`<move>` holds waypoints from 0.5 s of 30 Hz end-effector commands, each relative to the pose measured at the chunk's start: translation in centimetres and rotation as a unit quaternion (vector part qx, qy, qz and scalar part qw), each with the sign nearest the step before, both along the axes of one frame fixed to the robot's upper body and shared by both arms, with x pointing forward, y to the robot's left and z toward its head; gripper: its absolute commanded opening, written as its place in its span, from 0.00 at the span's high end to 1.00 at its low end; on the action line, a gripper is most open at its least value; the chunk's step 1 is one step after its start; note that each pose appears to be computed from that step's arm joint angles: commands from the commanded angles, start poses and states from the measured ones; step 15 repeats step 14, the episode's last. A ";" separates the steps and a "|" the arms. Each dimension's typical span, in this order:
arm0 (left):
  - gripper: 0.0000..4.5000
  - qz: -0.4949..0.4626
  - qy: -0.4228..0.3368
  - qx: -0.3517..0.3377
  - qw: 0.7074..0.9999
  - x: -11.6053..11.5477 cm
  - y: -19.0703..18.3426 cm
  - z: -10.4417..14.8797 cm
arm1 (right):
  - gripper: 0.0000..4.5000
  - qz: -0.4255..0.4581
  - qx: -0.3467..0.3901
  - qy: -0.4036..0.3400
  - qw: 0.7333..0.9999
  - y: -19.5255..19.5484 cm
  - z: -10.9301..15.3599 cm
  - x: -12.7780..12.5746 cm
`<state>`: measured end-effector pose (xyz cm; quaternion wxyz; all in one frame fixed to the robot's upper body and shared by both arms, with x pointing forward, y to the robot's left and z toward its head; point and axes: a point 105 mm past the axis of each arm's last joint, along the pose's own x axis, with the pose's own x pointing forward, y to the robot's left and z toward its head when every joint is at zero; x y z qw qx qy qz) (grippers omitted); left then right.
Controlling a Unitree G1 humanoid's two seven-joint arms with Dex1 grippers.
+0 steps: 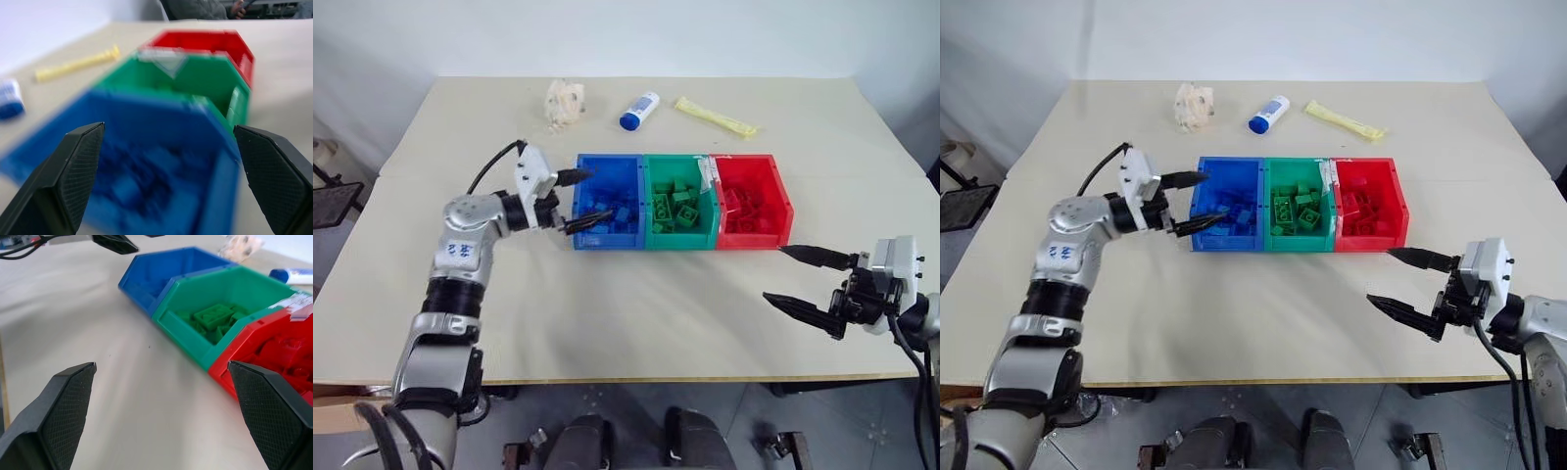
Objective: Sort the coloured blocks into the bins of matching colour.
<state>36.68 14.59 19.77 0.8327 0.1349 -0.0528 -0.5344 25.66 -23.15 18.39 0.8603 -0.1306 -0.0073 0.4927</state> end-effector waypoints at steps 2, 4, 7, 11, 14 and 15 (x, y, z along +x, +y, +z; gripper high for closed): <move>0.01 0.001 0.004 0.029 1.000 -3.0 4.4 -0.5 | 0.00 0.008 -0.044 0.001 0.999 -2.5 0.8 0.2; 0.01 0.002 0.029 0.035 0.999 -3.8 5.5 -1.4 | 0.00 0.008 -0.049 0.007 0.999 -3.3 0.8 0.5; 0.01 0.025 0.052 0.027 0.998 -4.5 7.7 -2.7 | 0.00 -0.008 -0.047 0.017 0.999 -5.0 0.7 1.4; 0.01 0.047 0.053 0.008 0.997 -4.6 8.2 -3.0 | 0.00 -0.045 -0.022 0.011 0.999 -6.4 0.9 2.7; 0.01 0.045 0.049 -0.006 0.998 -4.7 7.8 -3.1 | 0.00 -0.057 -0.009 0.003 0.998 -6.7 1.0 3.1; 0.01 0.045 0.049 -0.006 0.998 -4.7 7.8 -3.1 | 0.00 -0.057 -0.009 0.003 0.998 -6.7 1.0 3.1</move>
